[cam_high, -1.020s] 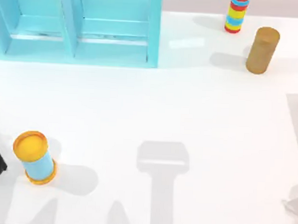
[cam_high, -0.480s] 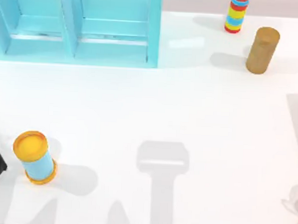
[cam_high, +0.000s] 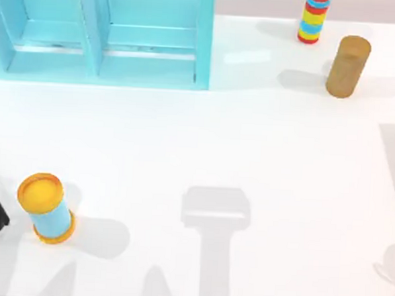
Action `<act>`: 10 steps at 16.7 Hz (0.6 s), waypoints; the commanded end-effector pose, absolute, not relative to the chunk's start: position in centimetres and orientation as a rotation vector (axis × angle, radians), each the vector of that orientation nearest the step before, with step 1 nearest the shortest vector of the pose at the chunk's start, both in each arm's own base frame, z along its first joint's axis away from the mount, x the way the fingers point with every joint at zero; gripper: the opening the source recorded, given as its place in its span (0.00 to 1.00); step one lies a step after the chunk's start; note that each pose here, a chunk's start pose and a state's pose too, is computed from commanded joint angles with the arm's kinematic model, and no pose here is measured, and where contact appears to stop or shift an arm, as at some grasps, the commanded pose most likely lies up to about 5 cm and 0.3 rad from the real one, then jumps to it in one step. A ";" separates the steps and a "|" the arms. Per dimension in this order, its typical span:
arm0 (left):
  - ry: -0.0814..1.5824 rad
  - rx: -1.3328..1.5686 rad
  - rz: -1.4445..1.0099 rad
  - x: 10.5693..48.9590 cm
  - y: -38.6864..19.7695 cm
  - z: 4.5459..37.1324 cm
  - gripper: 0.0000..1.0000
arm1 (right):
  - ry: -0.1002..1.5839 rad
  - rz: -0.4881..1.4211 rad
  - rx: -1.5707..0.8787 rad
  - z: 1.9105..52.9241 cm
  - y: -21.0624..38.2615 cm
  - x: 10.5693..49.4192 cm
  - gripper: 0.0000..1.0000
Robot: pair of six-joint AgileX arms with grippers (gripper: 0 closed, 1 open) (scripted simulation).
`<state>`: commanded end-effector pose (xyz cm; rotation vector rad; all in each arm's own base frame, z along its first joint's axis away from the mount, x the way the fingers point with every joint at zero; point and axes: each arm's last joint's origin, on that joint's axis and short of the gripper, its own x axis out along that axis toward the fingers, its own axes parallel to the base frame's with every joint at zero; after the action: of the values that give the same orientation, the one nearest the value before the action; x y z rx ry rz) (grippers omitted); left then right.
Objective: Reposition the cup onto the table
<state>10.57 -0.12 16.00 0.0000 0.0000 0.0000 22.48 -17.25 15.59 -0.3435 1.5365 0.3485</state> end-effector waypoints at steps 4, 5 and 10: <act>0.000 0.000 0.000 10.6 -0.1 16.0 1.00 | 1.541 0.348 -0.343 14.6 -17.0 21.6 1.00; 0.000 0.000 0.000 10.6 -0.1 16.0 1.00 | 1.541 0.348 -0.343 14.6 -17.0 21.6 1.00; 0.000 0.000 0.000 10.6 -0.1 16.0 1.00 | 1.541 0.348 -0.343 14.6 -17.0 21.6 0.77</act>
<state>10.57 -0.12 16.00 0.0000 0.0000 0.0000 21.59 -17.01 14.63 -0.3426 1.5407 0.3479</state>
